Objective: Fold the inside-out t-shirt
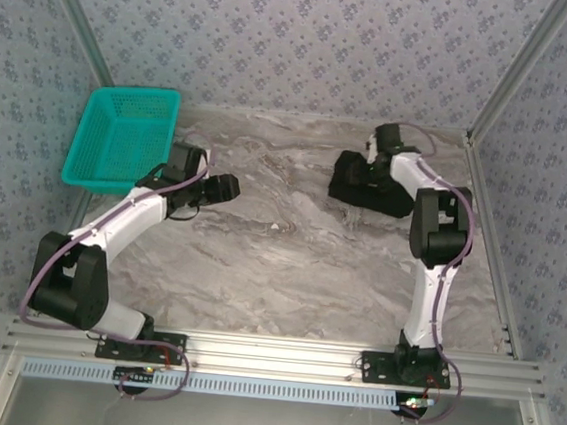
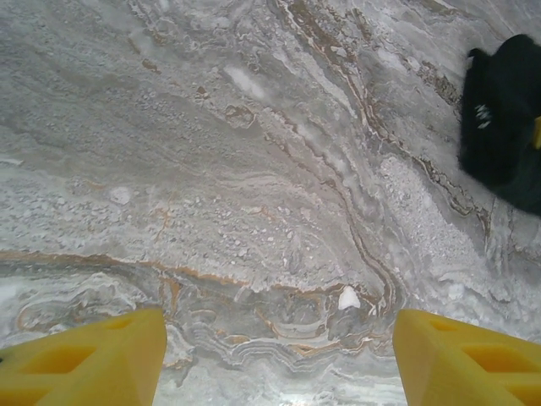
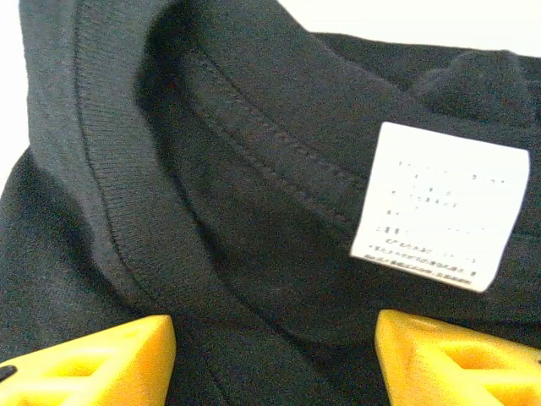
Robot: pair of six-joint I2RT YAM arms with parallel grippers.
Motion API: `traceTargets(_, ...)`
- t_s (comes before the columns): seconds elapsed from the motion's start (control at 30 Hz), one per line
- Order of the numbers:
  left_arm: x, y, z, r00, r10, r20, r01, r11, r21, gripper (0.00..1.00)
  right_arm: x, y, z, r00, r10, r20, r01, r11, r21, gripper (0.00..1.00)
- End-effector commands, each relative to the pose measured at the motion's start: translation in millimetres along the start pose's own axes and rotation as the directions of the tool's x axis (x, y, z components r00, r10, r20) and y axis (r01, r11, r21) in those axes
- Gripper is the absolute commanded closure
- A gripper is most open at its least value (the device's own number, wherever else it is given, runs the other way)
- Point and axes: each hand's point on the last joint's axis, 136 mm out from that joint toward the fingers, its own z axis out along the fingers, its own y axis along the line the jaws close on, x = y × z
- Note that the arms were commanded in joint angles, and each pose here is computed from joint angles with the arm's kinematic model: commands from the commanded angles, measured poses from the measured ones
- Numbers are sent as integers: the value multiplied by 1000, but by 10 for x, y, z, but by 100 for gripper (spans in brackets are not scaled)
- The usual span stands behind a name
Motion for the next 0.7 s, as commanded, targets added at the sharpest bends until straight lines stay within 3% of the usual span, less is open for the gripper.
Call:
traceTargets(0.0,38,44,-122,1000,20,12,-20,999,-25,29,161,-156,98,984,-71,-163,78,996,35,33)
traceTargets(0.17,57,73,-184,1000,23,19,-22,999,-36,28,69,-550,220,979,-80,-186,99,991,95,34)
traceTargets(0.4,49,99,-208,999,27,19,-26,998,-52,28,-116,-712,344,945,-273,-180,282,959,28,36)
traceTargets(0.47,49,100,-207,999,27,20,-26,998,-51,28,-224,-723,288,940,-296,-169,295,955,-26,36)
traceTargets(0.67,19,116,-205,999,35,27,-33,997,-65,28,-507,-808,89,913,-389,-121,397,917,44,35)
